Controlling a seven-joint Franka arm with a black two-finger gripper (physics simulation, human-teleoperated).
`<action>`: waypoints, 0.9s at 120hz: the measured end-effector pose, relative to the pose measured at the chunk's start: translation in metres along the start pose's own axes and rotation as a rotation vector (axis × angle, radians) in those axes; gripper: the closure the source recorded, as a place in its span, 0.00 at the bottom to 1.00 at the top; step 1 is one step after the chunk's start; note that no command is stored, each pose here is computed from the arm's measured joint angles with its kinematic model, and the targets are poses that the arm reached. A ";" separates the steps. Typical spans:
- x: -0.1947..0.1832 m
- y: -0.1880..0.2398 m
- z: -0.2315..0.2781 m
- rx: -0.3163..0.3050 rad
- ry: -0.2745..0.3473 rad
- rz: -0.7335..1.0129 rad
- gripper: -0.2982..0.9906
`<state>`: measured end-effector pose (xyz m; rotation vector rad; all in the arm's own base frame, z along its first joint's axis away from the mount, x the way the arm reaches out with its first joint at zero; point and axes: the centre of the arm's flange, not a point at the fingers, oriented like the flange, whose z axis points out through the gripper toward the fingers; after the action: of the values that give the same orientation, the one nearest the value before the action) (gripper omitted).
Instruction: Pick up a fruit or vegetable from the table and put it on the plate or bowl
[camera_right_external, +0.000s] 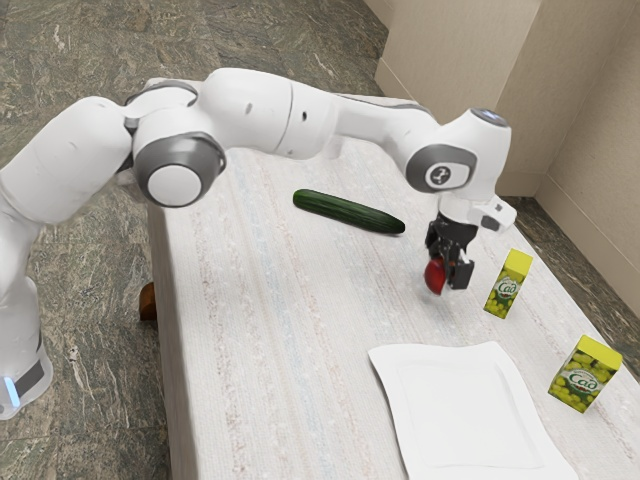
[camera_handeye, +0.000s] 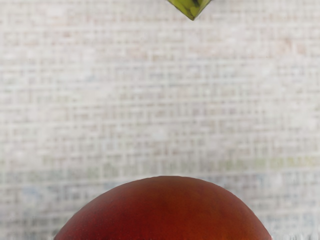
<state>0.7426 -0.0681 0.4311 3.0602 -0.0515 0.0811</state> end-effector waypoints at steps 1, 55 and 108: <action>0.000 0.001 -0.002 -0.001 0.002 0.002 0.47; -0.056 0.166 -0.108 -0.031 0.079 0.241 0.48; -0.073 0.216 -0.104 -0.036 0.065 0.316 0.39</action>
<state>0.6563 -0.2726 0.5481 2.9819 -0.5252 0.1960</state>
